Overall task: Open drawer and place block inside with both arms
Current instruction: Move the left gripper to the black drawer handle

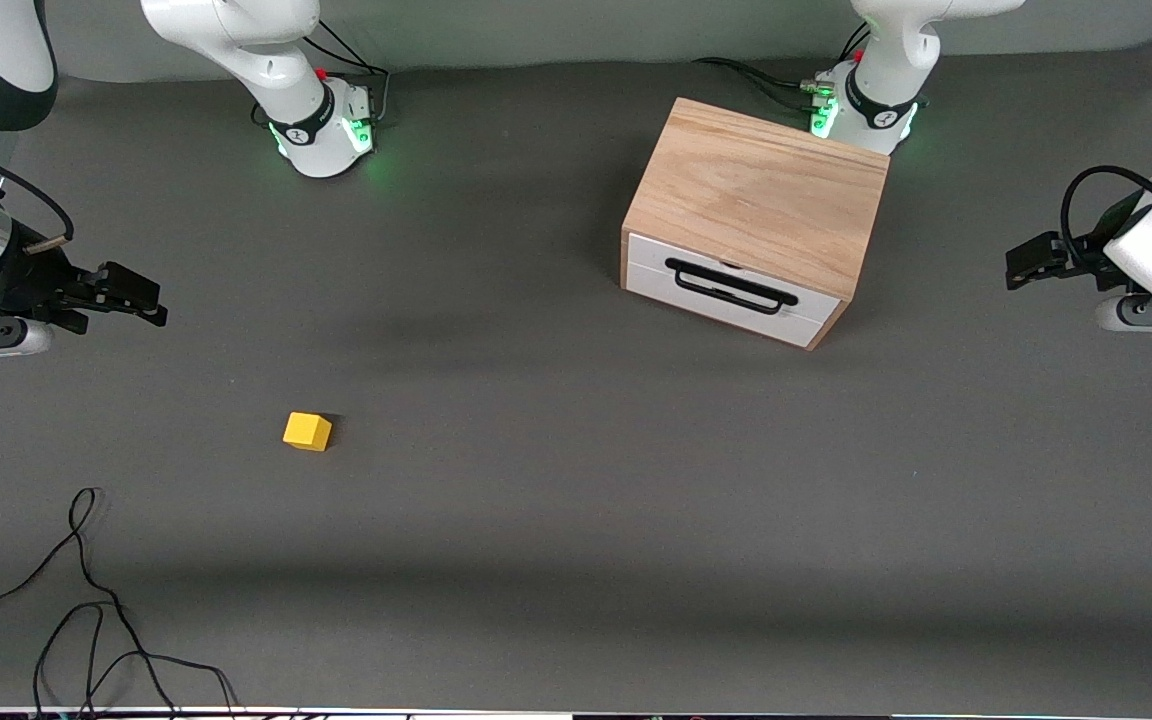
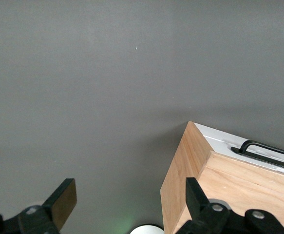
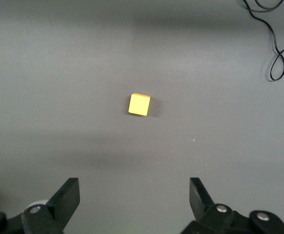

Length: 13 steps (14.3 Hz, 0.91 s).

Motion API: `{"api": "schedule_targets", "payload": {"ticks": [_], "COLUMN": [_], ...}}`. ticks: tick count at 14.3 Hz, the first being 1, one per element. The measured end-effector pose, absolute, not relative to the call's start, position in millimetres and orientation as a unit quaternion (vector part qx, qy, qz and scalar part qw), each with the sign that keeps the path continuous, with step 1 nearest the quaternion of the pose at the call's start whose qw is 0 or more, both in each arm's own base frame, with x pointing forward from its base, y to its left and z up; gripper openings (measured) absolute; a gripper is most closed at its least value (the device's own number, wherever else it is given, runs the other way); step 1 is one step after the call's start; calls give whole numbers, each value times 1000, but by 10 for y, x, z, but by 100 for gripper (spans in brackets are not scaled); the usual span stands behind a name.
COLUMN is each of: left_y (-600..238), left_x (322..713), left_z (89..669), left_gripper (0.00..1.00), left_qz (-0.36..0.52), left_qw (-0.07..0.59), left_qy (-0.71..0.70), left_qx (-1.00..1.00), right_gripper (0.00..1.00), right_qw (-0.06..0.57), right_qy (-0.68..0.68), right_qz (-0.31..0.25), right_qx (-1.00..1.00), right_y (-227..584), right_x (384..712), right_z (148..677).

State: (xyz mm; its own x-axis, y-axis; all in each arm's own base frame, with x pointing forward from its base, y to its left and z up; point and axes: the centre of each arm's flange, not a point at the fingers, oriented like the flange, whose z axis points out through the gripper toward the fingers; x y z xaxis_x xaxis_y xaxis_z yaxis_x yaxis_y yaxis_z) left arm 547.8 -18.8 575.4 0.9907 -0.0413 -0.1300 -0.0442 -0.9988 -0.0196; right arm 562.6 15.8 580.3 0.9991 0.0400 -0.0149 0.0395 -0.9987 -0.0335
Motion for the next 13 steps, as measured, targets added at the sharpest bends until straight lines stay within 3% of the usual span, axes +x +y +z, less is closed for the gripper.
{"api": "schedule_targets", "payload": {"ticks": [8, 13], "left_y": [-241, -1114], "left_x": [5489, 5447], "left_z": [5729, 5577], "left_gripper": [100, 100], "left_qz": [67, 74], "left_qw": [12, 31], "left_qy": [9, -101], "left_qx": [-998, -992], "right_gripper": [100, 100], "right_qw": [17, 17], "right_qy": [-15, -14], "right_qz": [12, 18], "right_qx": [-1000, -1000], "right_y": [104, 99], "right_x": [5636, 5669], "right_z": [5750, 5674]}}
